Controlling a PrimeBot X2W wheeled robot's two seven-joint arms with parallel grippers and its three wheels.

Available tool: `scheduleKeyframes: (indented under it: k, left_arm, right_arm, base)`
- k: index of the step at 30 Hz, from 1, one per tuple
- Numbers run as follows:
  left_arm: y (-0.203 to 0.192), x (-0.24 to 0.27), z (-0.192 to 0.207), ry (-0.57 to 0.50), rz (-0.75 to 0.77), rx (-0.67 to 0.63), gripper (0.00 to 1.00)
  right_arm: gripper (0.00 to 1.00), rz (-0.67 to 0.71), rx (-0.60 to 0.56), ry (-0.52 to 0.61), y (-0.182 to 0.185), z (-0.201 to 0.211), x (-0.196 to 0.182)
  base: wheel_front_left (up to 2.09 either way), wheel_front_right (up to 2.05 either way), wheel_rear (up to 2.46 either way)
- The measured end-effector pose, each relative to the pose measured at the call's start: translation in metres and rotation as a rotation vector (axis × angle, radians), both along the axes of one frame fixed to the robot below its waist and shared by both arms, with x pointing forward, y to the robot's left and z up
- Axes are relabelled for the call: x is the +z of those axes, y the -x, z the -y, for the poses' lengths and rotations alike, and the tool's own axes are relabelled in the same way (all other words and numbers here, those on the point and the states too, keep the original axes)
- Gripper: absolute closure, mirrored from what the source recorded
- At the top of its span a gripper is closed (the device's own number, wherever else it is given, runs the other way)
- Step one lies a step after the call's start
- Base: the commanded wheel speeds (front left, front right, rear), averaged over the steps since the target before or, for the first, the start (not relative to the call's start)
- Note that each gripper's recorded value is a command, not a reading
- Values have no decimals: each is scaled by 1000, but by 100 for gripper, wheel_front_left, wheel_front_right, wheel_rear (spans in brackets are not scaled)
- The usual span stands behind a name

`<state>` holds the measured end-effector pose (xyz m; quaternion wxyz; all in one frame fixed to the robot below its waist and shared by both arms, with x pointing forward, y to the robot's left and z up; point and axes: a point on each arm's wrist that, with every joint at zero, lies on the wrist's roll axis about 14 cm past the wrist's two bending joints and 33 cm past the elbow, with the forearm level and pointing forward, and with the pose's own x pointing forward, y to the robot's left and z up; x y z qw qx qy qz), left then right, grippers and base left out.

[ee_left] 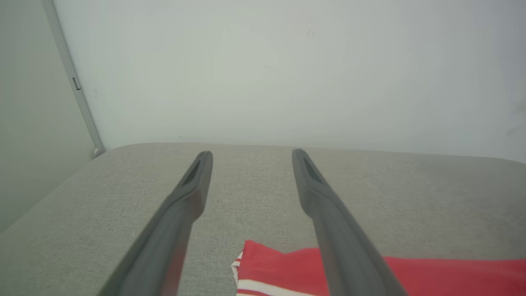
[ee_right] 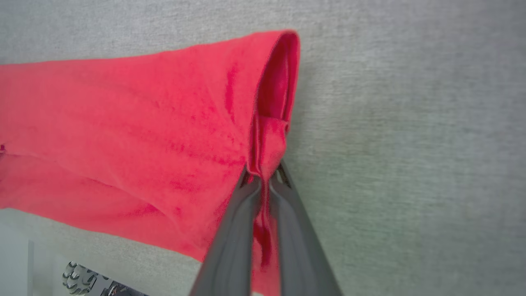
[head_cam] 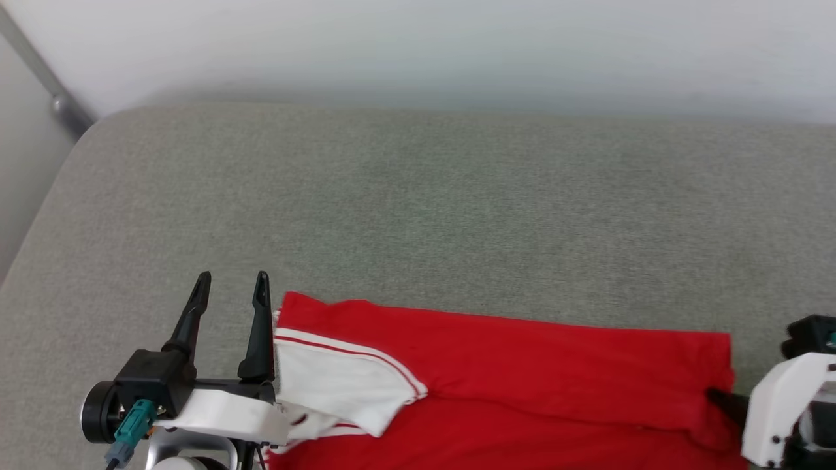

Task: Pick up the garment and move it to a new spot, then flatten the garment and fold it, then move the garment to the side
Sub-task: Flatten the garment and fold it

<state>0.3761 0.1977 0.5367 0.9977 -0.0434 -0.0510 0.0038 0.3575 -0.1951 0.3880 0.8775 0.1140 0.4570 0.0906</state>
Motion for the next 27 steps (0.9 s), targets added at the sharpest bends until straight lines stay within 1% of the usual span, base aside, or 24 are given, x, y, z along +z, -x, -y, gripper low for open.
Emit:
scheduleKeyframes:
  k: [3,10,12,14,15,18,23,27]
  left_arm:
    - [0,2,6,0,5,-16,0]
    - [-2,3,21,7,7,-61,0]
    - [-3,4,25,10,6,-72,0]
    - [-4,3,28,10,2,-84,0]
    - [-4,4,30,11,3,-89,0]
    - [-5,4,34,13,2,-100,0]
    - [-4,2,38,12,-13,-118,0]
    - [-4,0,39,12,-22,-129,0]
  right_arm:
    - [100,28,-69,29,-1,27,12]
    - [100,62,-278,136,11,113,43]
    - [100,62,-318,159,17,129,51]
    - [100,42,-337,144,22,132,53]
    - [100,31,-336,112,23,126,53]
    - [100,9,-314,-77,19,87,51]
    - [100,-7,-198,-382,7,7,59]
    - [100,-1,-95,-542,-1,-43,70]
  base:
    - [0,0,0]
    - [0,0,0]
    - [0,0,0]
    - [0,0,0]
    - [0,0,0]
    - [0,0,0]
    - [0,0,0]
    - [0,0,0]
